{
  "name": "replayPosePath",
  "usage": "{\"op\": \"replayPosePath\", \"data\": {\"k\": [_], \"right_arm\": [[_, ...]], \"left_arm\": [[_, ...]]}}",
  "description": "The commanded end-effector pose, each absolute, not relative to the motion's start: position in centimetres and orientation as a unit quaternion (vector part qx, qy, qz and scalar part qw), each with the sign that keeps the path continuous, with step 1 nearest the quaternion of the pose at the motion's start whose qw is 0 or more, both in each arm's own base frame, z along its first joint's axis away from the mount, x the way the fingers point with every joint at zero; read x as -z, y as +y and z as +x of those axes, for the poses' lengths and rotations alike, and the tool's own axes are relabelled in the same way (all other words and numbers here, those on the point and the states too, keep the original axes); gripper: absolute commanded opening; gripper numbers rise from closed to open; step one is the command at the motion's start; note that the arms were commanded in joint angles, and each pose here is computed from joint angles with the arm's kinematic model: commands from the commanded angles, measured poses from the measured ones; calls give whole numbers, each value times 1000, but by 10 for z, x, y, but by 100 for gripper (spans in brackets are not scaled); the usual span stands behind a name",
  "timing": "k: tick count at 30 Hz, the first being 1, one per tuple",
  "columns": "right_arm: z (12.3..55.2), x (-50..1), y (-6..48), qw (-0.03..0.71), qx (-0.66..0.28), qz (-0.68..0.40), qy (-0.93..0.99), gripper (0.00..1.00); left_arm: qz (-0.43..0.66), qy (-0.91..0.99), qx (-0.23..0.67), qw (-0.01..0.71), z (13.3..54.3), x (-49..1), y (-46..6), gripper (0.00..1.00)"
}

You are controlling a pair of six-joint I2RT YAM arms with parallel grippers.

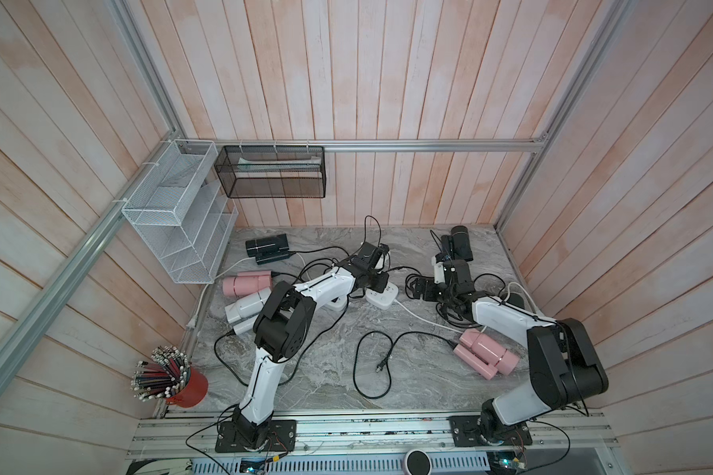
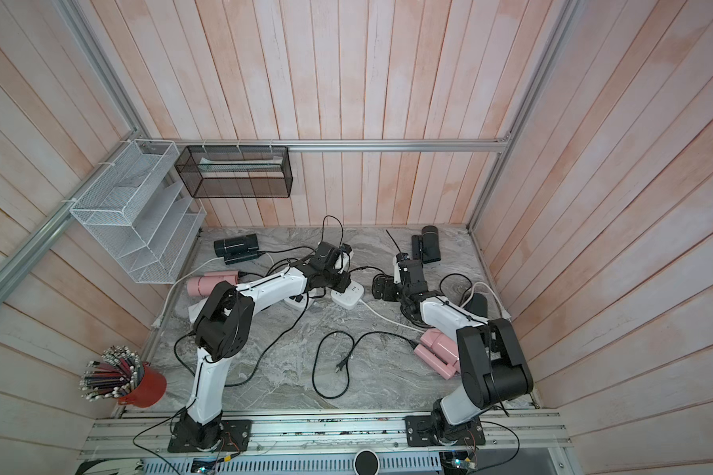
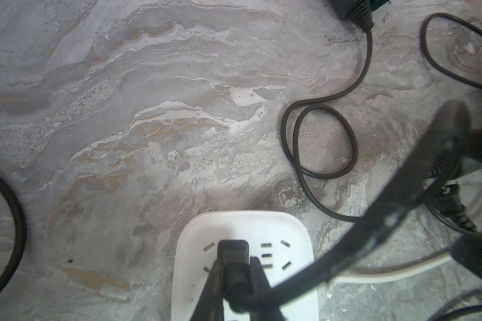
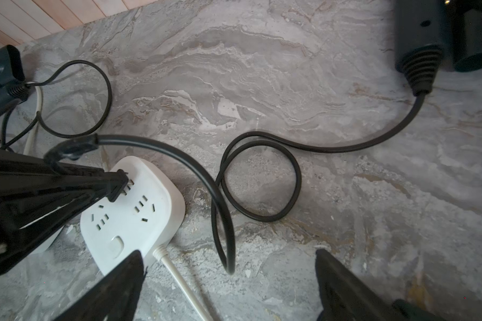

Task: Charge the blow dryers
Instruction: Insert the plug into the socket.

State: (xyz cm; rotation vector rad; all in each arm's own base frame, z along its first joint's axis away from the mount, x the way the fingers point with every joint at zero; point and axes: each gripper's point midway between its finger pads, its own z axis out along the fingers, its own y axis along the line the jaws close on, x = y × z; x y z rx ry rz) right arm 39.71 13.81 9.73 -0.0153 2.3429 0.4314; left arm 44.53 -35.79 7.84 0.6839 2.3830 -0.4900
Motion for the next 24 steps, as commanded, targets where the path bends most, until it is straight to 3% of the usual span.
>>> {"op": "replayPosePath", "data": {"k": [1, 24], "right_arm": [[393, -97, 130, 370, -150, 10, 917, 96], [385, -85, 131, 360, -158, 12, 919, 95]], "left_arm": [[248, 920, 162, 258, 432, -48, -341, 15], [260, 920, 173, 237, 419, -25, -352, 15]]}}
